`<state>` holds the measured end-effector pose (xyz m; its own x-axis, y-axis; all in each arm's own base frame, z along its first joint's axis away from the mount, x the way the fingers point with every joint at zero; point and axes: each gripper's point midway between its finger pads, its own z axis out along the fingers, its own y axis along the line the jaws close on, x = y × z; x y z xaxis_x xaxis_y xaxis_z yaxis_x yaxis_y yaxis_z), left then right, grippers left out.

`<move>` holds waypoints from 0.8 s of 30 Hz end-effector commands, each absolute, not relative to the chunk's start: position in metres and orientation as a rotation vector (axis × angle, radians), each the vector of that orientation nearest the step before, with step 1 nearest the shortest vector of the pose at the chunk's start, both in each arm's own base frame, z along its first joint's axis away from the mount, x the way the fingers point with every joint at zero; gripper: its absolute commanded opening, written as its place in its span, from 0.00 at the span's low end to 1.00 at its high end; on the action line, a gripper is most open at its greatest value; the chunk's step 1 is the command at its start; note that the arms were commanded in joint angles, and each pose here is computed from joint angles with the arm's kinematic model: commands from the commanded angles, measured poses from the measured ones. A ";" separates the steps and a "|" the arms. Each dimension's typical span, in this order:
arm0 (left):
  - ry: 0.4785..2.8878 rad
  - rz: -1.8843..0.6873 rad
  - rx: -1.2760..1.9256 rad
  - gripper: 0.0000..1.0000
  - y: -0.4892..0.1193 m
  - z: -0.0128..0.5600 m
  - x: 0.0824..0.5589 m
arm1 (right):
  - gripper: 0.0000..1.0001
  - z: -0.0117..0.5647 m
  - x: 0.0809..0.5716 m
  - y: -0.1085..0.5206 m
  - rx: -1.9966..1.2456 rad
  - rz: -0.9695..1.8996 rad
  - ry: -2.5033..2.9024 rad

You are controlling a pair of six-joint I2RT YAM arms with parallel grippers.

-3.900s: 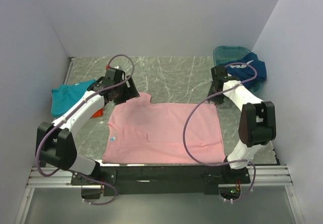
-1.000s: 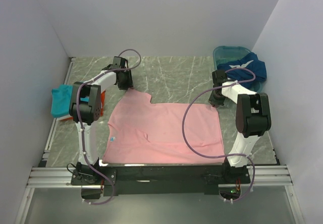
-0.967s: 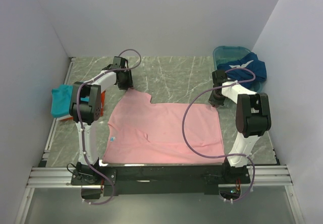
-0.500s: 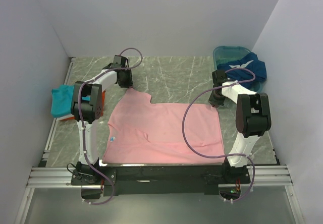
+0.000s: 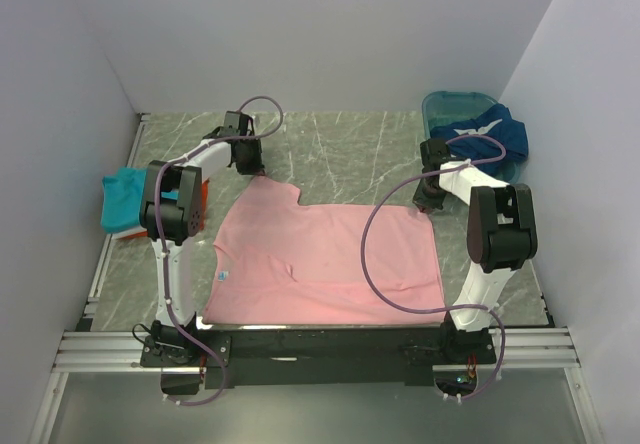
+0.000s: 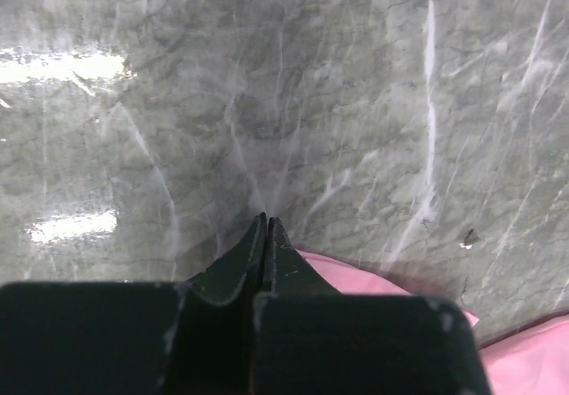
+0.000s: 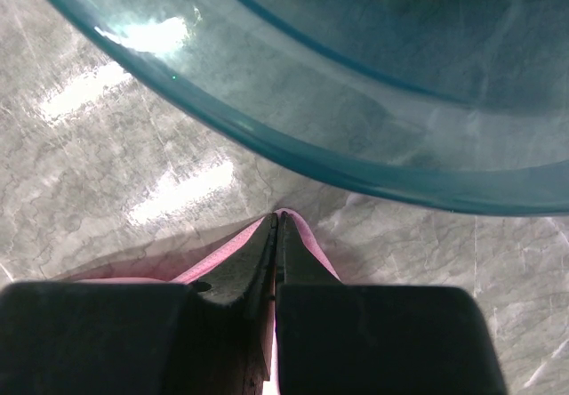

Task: Fold and stack the t-shirts
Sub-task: Fold the tshirt

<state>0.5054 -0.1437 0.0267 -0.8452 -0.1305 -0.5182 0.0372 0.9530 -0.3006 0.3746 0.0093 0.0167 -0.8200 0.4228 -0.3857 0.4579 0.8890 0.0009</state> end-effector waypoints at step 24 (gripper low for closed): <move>2.325 -0.761 -0.117 0.00 -0.155 0.084 0.562 | 0.00 0.058 0.414 0.002 0.640 -0.162 2.610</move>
<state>0.5391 -0.1462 0.0535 -0.8109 -0.2304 -0.5380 0.0570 0.8838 -0.4643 0.4023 0.0081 0.0527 -0.8022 0.4159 -0.4285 0.4565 0.8897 0.0088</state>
